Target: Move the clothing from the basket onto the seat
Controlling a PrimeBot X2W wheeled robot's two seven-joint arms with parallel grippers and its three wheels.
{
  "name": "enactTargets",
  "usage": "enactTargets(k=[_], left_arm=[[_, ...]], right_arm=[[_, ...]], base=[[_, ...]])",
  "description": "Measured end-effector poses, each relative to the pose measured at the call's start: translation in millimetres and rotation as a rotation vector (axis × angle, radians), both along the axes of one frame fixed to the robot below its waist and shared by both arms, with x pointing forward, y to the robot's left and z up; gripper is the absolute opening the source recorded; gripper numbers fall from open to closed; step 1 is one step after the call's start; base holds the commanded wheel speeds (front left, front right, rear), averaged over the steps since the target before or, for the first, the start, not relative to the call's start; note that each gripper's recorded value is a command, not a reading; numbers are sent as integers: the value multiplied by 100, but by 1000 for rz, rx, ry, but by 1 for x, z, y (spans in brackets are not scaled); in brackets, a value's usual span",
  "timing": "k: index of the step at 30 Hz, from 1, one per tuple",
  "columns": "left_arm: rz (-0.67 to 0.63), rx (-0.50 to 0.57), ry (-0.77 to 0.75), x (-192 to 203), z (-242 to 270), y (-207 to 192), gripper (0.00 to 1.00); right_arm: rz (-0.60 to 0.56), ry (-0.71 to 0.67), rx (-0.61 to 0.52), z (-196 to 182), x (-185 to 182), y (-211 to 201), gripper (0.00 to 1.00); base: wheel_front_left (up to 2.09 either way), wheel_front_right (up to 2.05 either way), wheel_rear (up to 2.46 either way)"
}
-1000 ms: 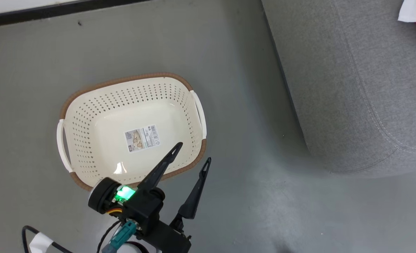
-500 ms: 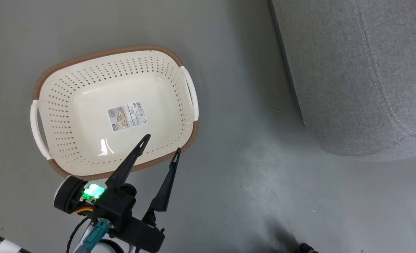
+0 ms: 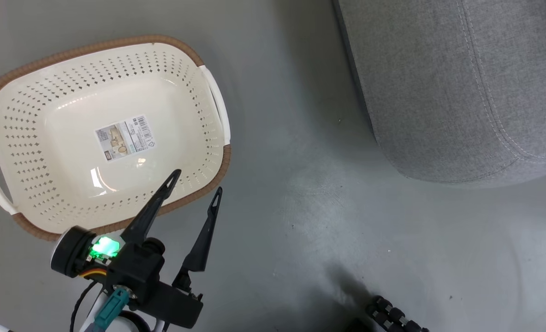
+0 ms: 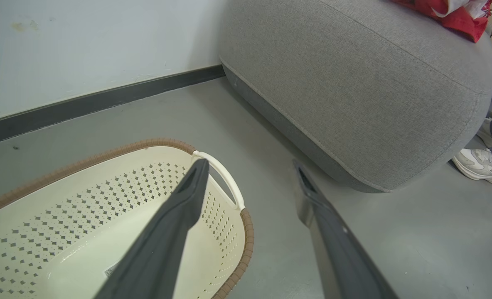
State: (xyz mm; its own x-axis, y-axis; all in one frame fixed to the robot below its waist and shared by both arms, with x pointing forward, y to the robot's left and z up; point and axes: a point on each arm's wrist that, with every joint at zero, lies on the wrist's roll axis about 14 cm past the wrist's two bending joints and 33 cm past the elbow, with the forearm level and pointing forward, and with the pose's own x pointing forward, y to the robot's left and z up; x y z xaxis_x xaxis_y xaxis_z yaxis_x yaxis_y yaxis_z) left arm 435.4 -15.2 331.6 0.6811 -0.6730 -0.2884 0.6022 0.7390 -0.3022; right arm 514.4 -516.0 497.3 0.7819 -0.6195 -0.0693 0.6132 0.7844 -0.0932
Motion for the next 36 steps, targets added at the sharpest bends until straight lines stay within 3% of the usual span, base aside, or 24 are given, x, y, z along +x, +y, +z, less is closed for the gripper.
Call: enactTargets(k=[2, 4, 17, 30, 36], left_arm=[[1, -3, 0, 1, -1, -2, 100], [7, -8, -4, 3, 1, -3, 100], [75, -51, -50, 8, 28, -7, 100], [112, -116, -92, 2, 65, -18, 100], [155, -135, -87, -1, 75, -17, 100]], right_arm=[[-1, 2, -3, 1, -2, -2, 55], [3, -1, -7, 4, -3, -2, 100], [55, -48, -33, 32, -13, 9, 100], [45, 75, 2, -8, -106, 18, 100], [111, 43, 28, -14, -121, 51, 100]], base=[[0, 0, 0], [0, 0, 0], [0, 0, 0], [0, 0, 0], [0, 0, 0]])
